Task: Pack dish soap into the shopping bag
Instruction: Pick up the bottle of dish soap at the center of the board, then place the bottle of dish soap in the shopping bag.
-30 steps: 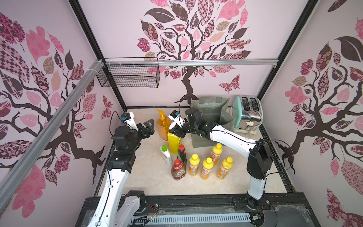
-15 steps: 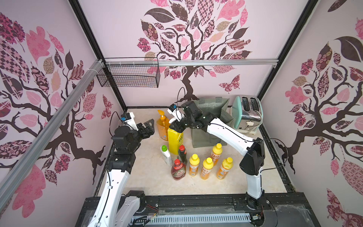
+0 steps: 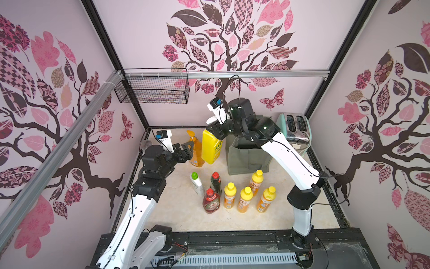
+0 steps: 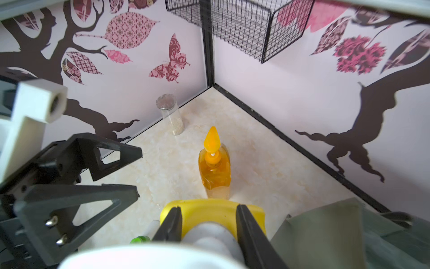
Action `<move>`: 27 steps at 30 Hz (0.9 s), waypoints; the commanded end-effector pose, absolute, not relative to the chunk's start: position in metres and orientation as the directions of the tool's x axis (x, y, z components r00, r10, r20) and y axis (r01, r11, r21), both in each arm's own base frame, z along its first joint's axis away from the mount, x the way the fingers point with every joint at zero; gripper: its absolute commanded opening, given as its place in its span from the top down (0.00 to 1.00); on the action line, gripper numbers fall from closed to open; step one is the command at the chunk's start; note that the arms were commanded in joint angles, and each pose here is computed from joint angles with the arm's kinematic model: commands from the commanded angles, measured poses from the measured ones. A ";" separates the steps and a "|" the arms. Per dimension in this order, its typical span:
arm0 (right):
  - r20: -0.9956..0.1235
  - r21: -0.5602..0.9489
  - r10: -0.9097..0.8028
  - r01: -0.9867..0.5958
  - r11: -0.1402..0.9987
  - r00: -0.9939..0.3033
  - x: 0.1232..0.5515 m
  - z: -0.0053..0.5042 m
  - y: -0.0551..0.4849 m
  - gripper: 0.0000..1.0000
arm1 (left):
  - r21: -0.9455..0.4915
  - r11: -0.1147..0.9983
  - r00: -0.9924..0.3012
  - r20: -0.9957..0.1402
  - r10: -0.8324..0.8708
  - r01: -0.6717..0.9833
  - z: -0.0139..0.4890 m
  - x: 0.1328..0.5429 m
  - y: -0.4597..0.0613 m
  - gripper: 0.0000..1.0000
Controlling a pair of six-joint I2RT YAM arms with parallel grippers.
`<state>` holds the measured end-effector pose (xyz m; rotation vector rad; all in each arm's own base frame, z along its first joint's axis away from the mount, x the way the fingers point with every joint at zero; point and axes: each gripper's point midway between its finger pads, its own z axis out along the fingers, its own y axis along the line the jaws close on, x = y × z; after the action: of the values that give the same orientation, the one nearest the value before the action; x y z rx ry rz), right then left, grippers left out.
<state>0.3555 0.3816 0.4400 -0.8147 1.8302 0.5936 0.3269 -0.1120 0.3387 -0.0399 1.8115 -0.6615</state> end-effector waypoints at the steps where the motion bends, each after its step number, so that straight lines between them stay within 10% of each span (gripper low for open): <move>1: -0.995 -0.014 0.058 -0.723 0.691 0.075 0.309 0.610 0.321 1.00 | -0.424 0.818 -0.316 -0.895 -0.314 0.389 0.361 0.324 -0.136 0.14; 27: -0.947 -0.103 0.007 -0.324 0.940 0.321 0.297 0.683 0.182 1.00 | -0.286 0.744 -0.433 -0.901 0.005 0.604 0.329 0.328 -0.305 0.14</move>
<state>0.3227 0.2471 0.5682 -0.5733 1.5750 0.2225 0.3272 -0.2922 0.3257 0.4306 1.9210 -0.7539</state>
